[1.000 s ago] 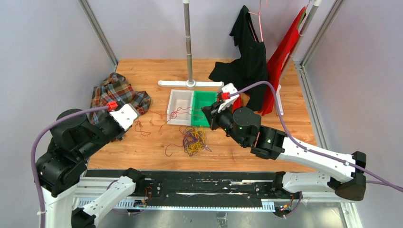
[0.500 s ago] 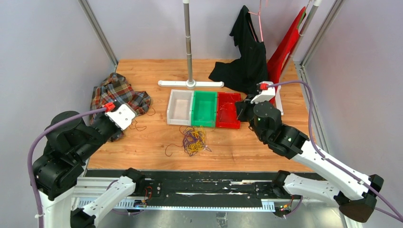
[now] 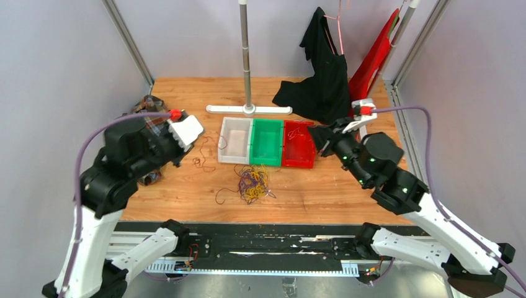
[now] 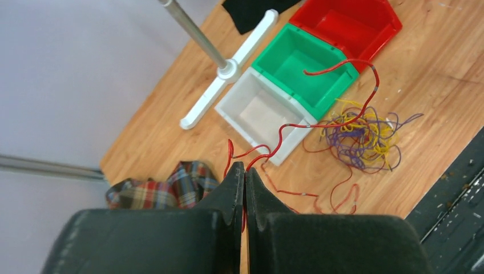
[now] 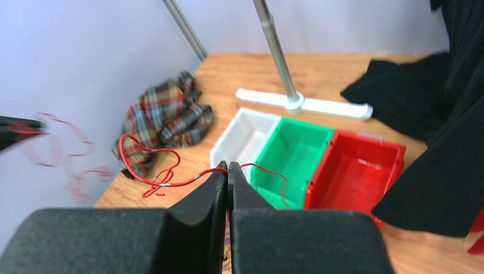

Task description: Untangle the cables

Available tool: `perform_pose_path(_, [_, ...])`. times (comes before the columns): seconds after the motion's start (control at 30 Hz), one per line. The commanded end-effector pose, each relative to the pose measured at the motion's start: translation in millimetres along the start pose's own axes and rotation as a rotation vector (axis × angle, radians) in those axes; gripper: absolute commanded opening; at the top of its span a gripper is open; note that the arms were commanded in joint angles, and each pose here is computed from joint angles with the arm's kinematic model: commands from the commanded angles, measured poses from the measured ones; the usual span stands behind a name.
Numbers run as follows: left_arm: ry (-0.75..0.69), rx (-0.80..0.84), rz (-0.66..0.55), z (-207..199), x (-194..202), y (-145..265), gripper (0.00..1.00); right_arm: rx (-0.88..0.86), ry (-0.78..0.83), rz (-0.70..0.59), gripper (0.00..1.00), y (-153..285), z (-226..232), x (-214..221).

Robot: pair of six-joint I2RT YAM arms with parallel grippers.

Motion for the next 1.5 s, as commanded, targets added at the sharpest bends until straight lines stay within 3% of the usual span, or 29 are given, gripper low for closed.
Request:
perform_pose_path(0.0, [0.045, 0.074, -0.002, 2, -6, -49, 0.01, -0.030, 0.029, -0.155, 0.01, 23, -4, -56])
perform_pose_path(0.3, [0.070, 0.096, 0.029, 14, 7, -136, 0.00, 0.023, 0.048, -0.198, 0.01, 39, -16, -65])
perform_pose_path(0.73, [0.049, 0.076, 0.212, 24, 83, -245, 0.00, 0.040, 0.075, -0.220, 0.00, 50, -23, -73])
perform_pose_path(1.07, [0.017, -0.159, 0.272, 65, 130, -273, 0.01, 0.004, 0.104, -0.199, 0.01, 35, -12, -77])
perform_pose_path(1.27, [-0.001, -0.159, 0.293, 62, 150, -272, 0.01, -0.018, 0.103, -0.192, 0.01, 25, -5, -79])
perform_pose_path(1.4, [0.022, -0.061, 0.337, 47, 159, -269, 0.26, -0.023, 0.106, -0.177, 0.01, 19, -1, -78])
perform_pose_path(1.47, [0.051, 0.010, 0.366, 38, 163, -267, 0.32, -0.021, 0.107, -0.175, 0.01, 17, -1, -79])
Point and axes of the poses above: each gripper's point midway between its finger pads, its own y axis back along the fingers, its own z axis along the line the jaws close on, x = y × z, the point moved 6 cm from there along y, back along the fingers, and after that the axes turned 13 degrees about y, right-handed, at the moved point
